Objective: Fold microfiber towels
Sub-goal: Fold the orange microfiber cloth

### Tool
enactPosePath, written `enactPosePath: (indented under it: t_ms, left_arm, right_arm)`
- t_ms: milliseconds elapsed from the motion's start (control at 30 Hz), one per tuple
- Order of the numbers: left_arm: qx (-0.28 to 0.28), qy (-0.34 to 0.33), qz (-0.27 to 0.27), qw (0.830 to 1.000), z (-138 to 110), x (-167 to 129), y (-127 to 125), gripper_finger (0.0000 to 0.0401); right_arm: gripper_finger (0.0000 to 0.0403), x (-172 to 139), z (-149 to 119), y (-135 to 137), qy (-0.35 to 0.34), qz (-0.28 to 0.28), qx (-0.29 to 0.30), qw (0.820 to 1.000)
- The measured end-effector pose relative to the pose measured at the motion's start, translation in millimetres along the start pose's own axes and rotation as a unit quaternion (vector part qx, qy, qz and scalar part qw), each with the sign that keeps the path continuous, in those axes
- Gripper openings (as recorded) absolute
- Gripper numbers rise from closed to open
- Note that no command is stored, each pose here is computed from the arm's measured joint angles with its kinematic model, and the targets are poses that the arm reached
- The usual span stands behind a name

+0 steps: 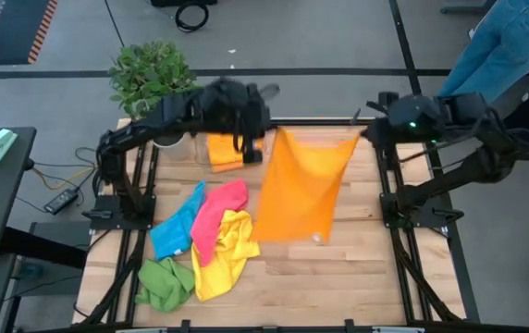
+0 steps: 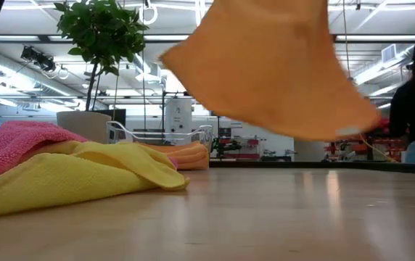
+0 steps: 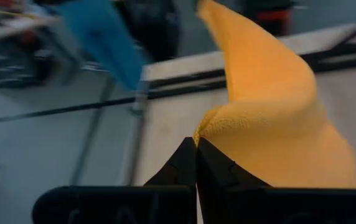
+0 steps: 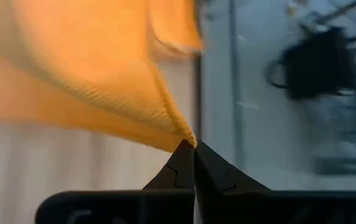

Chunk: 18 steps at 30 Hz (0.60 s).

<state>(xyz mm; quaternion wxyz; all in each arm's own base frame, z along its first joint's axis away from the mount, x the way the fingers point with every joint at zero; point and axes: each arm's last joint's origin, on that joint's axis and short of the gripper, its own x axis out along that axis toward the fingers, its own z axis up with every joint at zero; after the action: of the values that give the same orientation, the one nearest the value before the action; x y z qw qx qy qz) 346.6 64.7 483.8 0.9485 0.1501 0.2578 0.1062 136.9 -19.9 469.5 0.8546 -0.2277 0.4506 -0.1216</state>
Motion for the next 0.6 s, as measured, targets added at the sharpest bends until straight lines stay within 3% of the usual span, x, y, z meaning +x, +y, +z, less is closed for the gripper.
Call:
enactPosePath:
  t_ms: [100, 200, 333, 467, 600]
  left_arm:
    - [0.014, -0.017, 0.05, 0.998, -0.3, 1.5, 21.2, 0.0003]
    - [0.015, -0.034, 0.069, 0.997, 0.4, -1.4, 32.7, 0.0003]
    - [0.003, -0.026, 0.033, 0.999, -1.8, -6.0, 27.6, 0.0003]
    - [-0.026, 0.032, -0.079, 0.996, -8.8, -7.2, -7.7, 0.0003]
    - [-0.013, 0.112, -0.172, 0.978, -22.7, 6.3, -71.8, 0.0003]
  right_arm:
    - [0.0003, 10.3, -2.3, -6.9, 0.062, -0.036, -0.043, 0.996]
    - [0.0003, 18.4, -2.6, -15.0, 0.093, -0.057, -0.046, 0.993]
    - [0.0003, 21.3, -2.9, -16.7, 0.097, -0.05, -0.032, 0.994]
    - [0.0003, 16.7, 5.6, 1.4, 0.027, 0.073, 0.021, 0.997]
    - [0.0003, 13.6, 17.8, 38.9, 0.007, 0.242, 0.087, 0.966]
